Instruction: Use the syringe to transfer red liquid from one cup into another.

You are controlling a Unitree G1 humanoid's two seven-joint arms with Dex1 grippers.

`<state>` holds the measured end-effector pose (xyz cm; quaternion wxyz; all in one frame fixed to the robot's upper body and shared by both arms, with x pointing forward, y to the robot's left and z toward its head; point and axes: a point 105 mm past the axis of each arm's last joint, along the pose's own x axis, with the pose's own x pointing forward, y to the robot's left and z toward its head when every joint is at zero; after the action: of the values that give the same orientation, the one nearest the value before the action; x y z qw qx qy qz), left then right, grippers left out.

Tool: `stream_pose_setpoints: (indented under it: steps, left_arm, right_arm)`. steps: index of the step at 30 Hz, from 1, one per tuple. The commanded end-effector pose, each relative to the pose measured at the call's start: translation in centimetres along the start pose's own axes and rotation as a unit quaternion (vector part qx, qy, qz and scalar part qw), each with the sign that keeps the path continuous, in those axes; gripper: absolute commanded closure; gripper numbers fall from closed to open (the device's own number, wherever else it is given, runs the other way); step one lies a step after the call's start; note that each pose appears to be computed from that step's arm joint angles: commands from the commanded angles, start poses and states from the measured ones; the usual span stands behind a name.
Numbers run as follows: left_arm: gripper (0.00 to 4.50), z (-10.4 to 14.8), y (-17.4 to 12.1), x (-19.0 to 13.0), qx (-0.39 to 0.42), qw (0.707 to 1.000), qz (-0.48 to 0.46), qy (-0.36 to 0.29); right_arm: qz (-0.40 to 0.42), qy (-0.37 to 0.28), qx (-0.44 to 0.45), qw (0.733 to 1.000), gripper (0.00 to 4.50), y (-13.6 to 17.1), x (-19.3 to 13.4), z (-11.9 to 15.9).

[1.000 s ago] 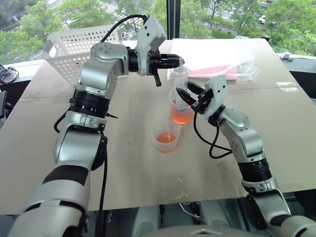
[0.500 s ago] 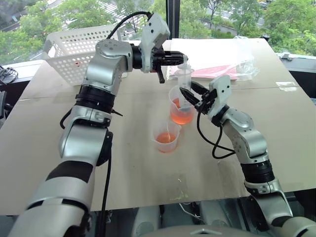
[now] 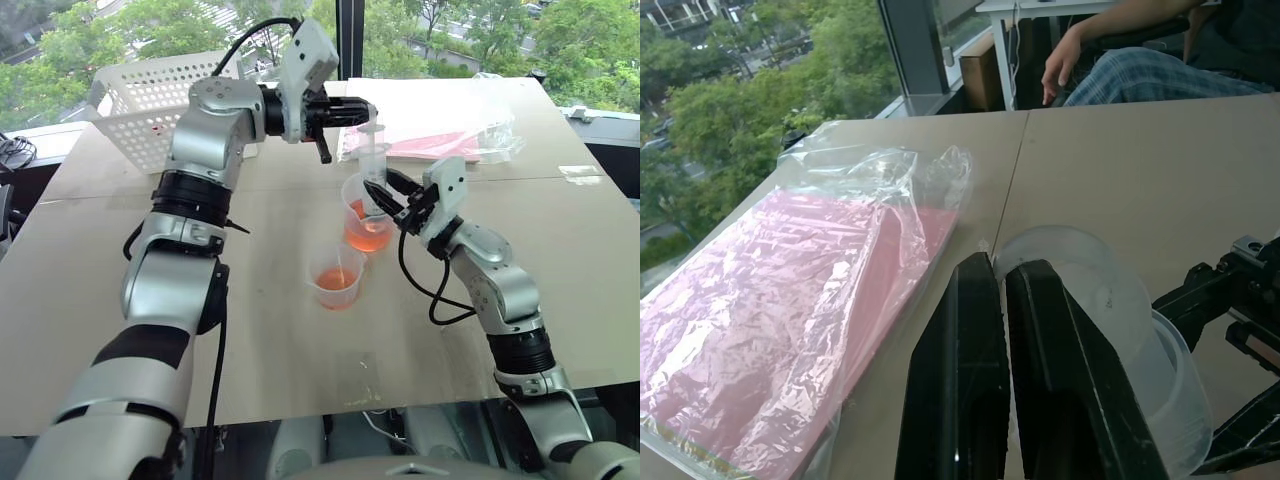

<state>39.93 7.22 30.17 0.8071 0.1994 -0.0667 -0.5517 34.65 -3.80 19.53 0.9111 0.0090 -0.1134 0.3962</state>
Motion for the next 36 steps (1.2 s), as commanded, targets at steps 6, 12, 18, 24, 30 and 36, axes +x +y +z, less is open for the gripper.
stream_pose_setpoints:
  steps: [6, 12, 18, 24, 30, 36]
  left_arm:
    - [2.56, 3.0, -2.6, -4.2, -0.029, 0.997, -0.023, -0.065]
    - [0.18, 3.2, -5.6, -7.3, -0.078, 0.993, -0.004, -0.089]
    - [0.17, 1.8, -9.0, -11.3, -0.104, 0.990, 0.058, -0.082]
    - [0.17, 0.5, -12.9, -15.5, -0.170, 0.981, 0.079, -0.053]
    - [0.17, -1.0, -16.0, -17.2, -0.208, 0.975, 0.073, -0.029]
    - [0.17, -2.3, -18.3, -17.9, -0.224, 0.973, 0.050, 0.008]
  right_arm:
    - [0.039, -0.102, 0.008, 0.994, 3.22, 1.5, 1.7, 6.0]
    - [0.041, -0.118, -0.002, 0.992, 3.27, 1.1, 1.7, 7.6]
    - [0.045, -0.113, -0.009, 0.993, 3.27, 0.7, 1.3, 7.8]
    - [0.046, -0.102, -0.016, 0.994, 3.27, -0.2, 0.6, 7.6]
    - [0.100, -0.129, 0.002, 0.987, 3.27, 0.3, -0.7, 9.9]
    - [0.259, -0.140, 0.029, 0.955, 3.28, 4.5, -3.5, 13.0]
